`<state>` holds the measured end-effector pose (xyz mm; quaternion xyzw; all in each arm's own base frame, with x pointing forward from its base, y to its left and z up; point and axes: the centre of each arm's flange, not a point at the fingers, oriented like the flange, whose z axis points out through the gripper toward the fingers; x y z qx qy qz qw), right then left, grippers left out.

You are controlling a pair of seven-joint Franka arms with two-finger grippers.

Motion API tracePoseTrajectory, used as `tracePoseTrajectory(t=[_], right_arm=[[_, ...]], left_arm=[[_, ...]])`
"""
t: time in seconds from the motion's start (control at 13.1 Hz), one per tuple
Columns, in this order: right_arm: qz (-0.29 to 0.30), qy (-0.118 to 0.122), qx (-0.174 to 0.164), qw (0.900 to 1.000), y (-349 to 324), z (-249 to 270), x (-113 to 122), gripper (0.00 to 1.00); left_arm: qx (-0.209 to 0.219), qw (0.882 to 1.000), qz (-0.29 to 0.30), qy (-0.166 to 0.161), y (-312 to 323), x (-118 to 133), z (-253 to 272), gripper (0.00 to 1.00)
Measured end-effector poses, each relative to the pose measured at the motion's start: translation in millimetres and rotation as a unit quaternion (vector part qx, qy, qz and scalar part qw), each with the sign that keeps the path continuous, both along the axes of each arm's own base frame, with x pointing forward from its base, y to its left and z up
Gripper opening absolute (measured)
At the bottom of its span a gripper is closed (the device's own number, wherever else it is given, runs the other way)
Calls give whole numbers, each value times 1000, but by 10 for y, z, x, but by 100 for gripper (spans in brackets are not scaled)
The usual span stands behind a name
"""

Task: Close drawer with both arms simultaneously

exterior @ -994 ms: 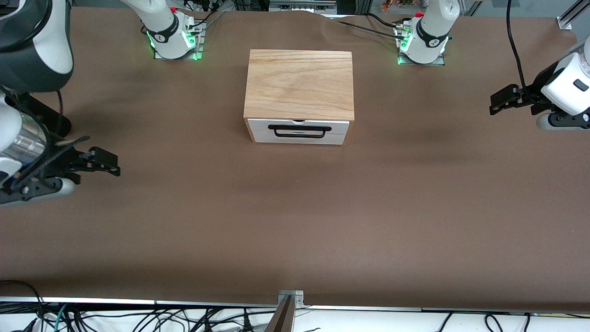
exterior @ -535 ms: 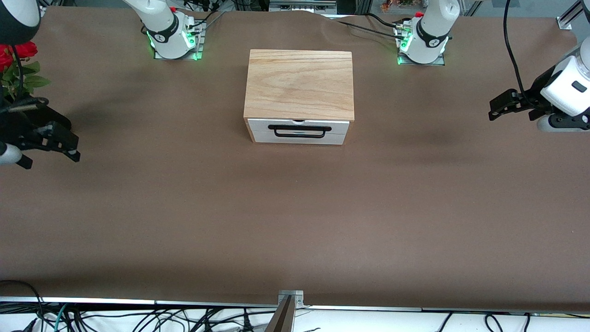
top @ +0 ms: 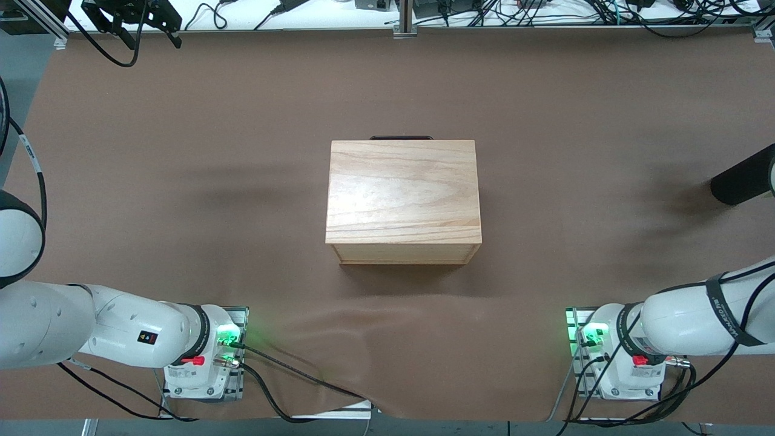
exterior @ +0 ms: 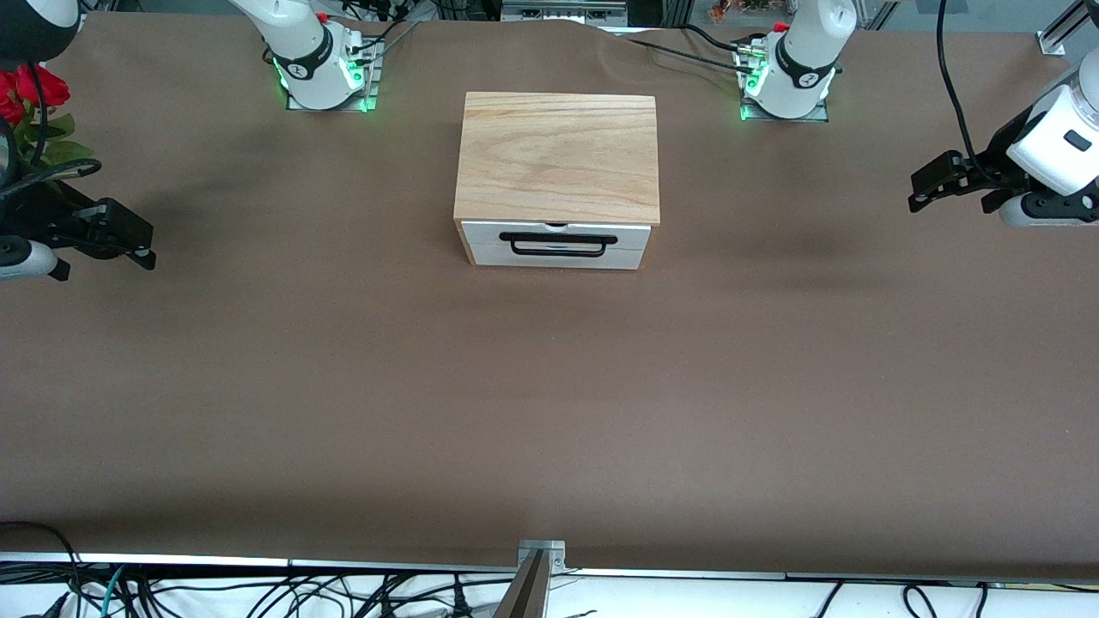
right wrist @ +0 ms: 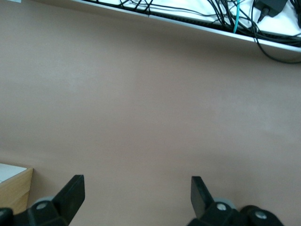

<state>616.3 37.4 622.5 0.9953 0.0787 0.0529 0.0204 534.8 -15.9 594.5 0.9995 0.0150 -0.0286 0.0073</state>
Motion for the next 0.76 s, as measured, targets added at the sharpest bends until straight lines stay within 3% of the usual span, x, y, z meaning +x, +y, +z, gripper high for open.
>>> tracePoseTrajectory(t=[0.31,0.76], right_arm=[[-49,11,6,999,102,-92,-32,100],[-58,19,6,998,119,-170,-27,100]], left_arm=[[0,1000,0,0,0,0,-3,100],[1,1000,1,4,11,17,-42,100]])
